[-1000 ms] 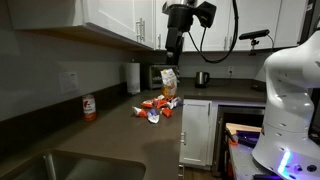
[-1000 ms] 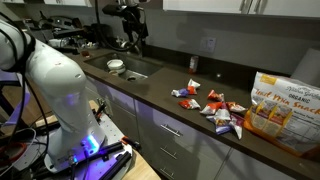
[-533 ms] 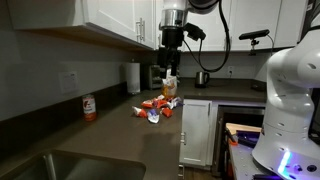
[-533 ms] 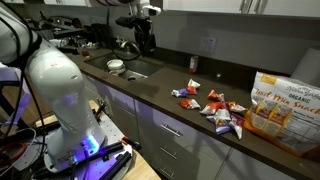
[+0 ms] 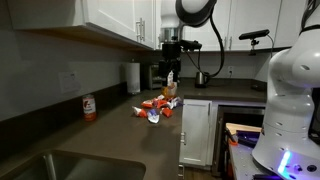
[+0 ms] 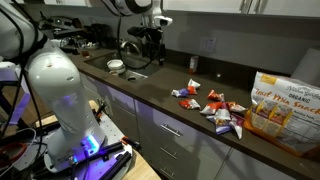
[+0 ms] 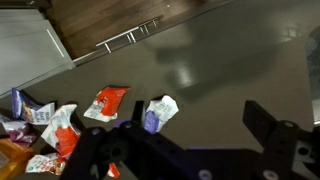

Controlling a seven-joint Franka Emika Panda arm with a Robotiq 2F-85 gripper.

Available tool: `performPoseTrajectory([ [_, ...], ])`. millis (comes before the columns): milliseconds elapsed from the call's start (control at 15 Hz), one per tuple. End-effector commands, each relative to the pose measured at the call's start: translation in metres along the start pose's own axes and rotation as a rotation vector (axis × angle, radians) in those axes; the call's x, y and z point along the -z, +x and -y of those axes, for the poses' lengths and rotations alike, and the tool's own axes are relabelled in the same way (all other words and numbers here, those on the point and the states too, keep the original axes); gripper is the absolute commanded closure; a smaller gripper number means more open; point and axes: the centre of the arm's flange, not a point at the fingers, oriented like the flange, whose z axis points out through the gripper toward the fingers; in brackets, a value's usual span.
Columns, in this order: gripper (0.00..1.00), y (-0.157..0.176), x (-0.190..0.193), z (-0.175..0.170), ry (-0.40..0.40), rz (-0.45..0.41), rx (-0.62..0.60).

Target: Move one orange and white packet to the left side of the countertop

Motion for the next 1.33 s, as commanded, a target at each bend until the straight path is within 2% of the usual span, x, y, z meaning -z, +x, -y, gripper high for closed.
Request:
performPoseTrajectory([
  [0,0.0,0.025,-0.023,-0.031,-0.025,0.003,-0.066],
  [400,0.0,0.056,-0.066,-0.072,-0.027,0.057,-0.225],
  [867,0.0,0.079,-0.128,-0.089,-0.042,0.145,-0.364],
  [1267,0.0,0.094,-0.167,-0.105,-0.061,0.113,-0.412],
])
